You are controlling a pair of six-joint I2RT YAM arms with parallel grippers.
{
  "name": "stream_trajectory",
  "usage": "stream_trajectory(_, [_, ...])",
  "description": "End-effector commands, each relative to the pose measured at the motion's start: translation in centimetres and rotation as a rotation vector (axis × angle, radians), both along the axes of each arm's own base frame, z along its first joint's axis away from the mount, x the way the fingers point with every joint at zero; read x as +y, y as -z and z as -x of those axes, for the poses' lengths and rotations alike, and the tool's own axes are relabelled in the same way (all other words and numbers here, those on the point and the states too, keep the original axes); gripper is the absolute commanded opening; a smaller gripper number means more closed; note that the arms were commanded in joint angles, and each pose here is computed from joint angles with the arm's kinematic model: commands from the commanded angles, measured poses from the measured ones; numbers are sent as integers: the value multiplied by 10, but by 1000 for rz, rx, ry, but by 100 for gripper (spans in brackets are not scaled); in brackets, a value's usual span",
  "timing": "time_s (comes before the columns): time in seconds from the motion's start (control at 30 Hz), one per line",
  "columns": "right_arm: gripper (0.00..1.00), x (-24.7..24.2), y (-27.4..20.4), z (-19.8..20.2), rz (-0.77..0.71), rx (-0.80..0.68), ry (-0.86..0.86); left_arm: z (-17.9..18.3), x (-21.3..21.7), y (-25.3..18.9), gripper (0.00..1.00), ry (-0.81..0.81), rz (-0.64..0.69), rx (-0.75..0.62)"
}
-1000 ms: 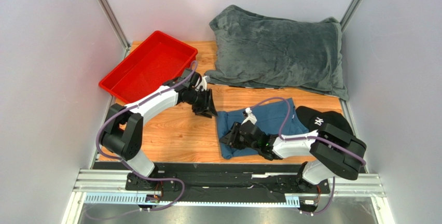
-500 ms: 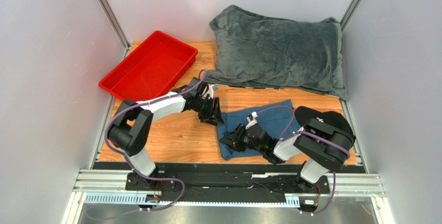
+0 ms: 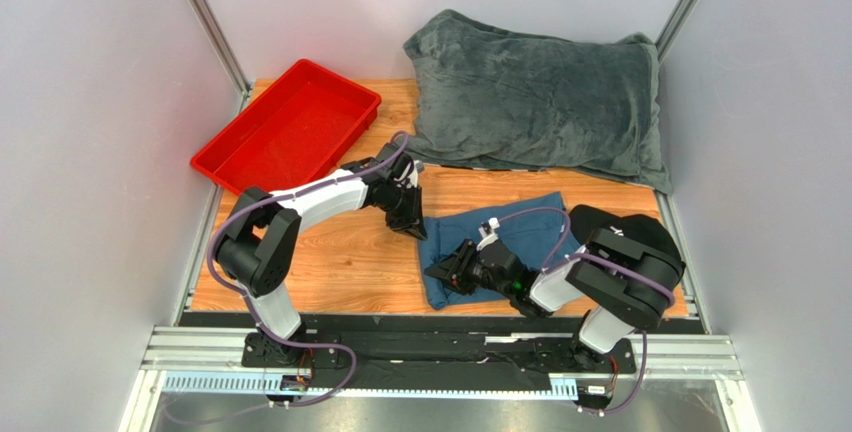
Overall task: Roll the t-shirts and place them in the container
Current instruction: Roll the T-shirt to the center of the board.
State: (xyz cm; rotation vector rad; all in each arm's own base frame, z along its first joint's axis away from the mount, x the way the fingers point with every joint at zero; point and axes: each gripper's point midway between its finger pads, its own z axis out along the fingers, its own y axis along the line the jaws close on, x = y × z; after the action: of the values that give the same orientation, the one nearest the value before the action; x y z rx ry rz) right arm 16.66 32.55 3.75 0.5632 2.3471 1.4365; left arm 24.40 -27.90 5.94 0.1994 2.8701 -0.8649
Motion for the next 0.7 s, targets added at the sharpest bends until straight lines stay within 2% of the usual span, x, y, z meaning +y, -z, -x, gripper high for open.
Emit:
stream_trajectory(0.0, [37,-4,-7,-3,58,-36,-5,-1,3,-5,19,-18,-97,8])
stream_trajectory(0.1, [36,-7,-11,-6,87,-54,4,2,0,-14,23,-15,-95,-15])
stream_trajectory(0.13, [36,-8,-10,-5,100,-54,0,2,0,-17,31,-15,-91,-19])
stream_trajectory(0.2, [33,-8,-11,-5,102,-57,-1,3,4,-23,40,-12,-97,-51])
stream_trajectory(0.23, [32,-8,-10,-5,104,-52,-2,3,6,-24,48,-9,-102,-61])
stream_trajectory(0.3, [30,-7,-7,-3,103,-43,-8,6,13,-26,55,-7,-122,-83])
stream_trajectory(0.47, [24,-4,-4,-3,83,-28,-12,10,10,-17,60,-23,-106,-65])
stream_trajectory(0.67, [23,-5,0,-1,81,-22,-13,2,-9,-4,64,-73,-73,-56])
